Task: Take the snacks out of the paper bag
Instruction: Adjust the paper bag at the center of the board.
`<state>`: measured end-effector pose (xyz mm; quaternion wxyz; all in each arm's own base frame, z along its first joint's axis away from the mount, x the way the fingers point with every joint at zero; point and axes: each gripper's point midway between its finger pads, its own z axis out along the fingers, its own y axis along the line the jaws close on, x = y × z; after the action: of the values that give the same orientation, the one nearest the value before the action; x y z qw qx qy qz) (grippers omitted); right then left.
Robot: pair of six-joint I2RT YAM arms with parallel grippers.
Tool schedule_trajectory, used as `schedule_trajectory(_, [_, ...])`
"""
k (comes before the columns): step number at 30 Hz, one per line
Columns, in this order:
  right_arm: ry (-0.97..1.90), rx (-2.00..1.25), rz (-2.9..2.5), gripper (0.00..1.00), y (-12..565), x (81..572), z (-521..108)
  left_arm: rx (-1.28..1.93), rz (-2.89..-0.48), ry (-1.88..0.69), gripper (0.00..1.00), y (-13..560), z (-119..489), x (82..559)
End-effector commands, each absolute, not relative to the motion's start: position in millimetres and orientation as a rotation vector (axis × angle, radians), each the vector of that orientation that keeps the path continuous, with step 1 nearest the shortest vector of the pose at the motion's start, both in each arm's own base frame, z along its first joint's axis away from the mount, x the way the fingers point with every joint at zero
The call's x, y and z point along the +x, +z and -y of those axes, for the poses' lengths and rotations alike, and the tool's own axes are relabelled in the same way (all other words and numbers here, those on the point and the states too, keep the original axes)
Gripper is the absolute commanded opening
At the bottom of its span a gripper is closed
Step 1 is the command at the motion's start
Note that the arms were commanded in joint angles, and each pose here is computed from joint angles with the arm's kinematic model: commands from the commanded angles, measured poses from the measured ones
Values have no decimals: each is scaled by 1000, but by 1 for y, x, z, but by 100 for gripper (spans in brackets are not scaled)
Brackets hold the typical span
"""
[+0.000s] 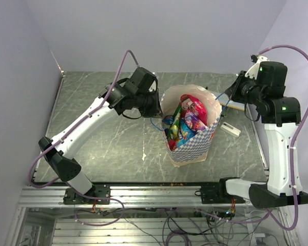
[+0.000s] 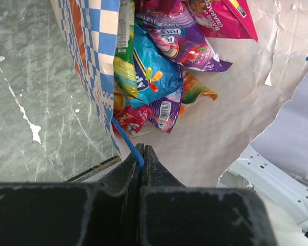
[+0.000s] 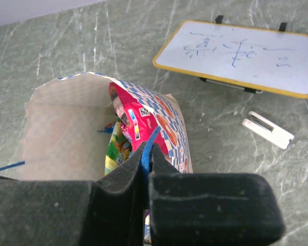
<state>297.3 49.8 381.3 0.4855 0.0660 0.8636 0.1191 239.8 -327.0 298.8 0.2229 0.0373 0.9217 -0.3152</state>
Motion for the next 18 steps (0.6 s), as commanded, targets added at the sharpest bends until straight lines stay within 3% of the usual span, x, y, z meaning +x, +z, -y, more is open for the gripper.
schedule_trajectory(1, [331,84,-1908,0,440,307,-55,210,-2404,-1018,7,337,340,239])
schedule_trajectory(4, [421,-10,-1878,0,450,305,-73,204,-2436,-960,8,322,329,239])
schedule_trajectory(6, [485,-64,-1879,0,449,302,-85,191,-2445,-908,14,318,316,239])
schedule_trajectory(18, [746,-197,-1801,0,452,280,-123,170,-2338,-686,87,369,252,244])
